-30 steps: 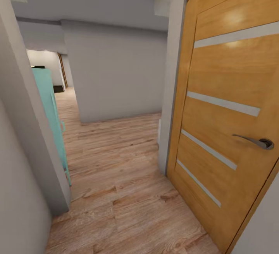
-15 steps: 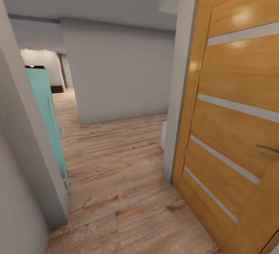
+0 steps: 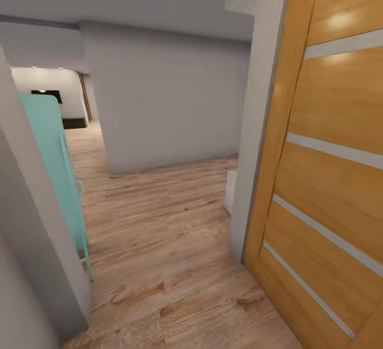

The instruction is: Move the two storage containers from the living room to the garage. In the garage, place one container on the floor and stack the other container on top of it (either order is fine).

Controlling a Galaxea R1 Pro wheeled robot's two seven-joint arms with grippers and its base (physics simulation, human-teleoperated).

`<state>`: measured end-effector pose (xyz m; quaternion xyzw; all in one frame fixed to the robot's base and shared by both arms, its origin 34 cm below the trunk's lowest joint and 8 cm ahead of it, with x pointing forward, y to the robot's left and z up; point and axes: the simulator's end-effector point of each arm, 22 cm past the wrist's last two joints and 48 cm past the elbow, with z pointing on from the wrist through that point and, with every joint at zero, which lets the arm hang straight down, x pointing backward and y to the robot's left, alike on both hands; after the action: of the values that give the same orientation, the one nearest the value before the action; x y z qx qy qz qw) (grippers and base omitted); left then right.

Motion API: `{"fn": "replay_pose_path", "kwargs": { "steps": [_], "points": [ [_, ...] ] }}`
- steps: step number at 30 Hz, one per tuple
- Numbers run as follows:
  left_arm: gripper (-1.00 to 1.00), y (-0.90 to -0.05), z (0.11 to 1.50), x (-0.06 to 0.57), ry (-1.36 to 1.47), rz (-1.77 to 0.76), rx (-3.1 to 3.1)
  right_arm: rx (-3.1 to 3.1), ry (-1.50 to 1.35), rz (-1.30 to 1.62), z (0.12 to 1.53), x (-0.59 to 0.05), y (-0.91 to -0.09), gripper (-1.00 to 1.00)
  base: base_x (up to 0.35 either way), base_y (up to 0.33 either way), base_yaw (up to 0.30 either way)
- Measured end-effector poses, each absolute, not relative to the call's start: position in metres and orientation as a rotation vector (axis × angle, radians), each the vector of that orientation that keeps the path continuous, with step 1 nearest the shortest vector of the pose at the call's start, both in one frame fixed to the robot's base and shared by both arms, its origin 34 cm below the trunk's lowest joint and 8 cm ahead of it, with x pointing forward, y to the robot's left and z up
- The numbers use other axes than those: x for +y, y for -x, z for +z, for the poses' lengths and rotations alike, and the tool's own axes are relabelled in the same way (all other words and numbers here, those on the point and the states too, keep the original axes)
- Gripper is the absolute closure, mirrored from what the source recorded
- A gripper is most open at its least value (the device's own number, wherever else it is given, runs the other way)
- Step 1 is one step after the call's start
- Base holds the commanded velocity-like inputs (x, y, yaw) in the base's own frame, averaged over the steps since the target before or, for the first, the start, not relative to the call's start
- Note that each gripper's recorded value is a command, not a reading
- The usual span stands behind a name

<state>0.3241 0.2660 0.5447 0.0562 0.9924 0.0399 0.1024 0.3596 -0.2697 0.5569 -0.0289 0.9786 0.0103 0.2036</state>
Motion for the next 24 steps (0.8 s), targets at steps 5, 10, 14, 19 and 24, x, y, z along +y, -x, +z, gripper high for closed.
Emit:
{"fn": "replay_pose_path", "kwargs": {
  "steps": [5,10,14,19,24],
  "points": [
    [-1.00,-0.3244,0.5448,0.2659,-0.166,0.117,2.929,2.730,0.082,0.029,0.5570,-0.2697,-0.3599,-1.00,0.331,0.081,0.000],
    [-1.00,-0.3244,0.5448,0.2659,-0.166,0.118,2.929,2.731,0.083,0.029,0.5568,-0.2695,-0.3593,-1.00,0.331,0.080,0.000],
    [-1.00,-0.3246,0.5448,0.2658,-0.166,0.117,2.928,2.731,0.083,0.029,0.5568,-0.2695,-0.3593,-1.00,0.331,0.080,0.000],
    [-1.00,-0.3248,0.5449,0.2658,-0.166,0.117,2.928,2.731,0.084,0.029,0.5568,-0.2695,-0.3593,-1.00,0.331,0.080,0.000],
    [-1.00,-0.3245,0.5448,0.2660,-0.166,0.118,2.928,2.731,0.084,0.029,0.5568,-0.2695,-0.3594,-1.00,0.331,0.080,0.000]
  ]
}}
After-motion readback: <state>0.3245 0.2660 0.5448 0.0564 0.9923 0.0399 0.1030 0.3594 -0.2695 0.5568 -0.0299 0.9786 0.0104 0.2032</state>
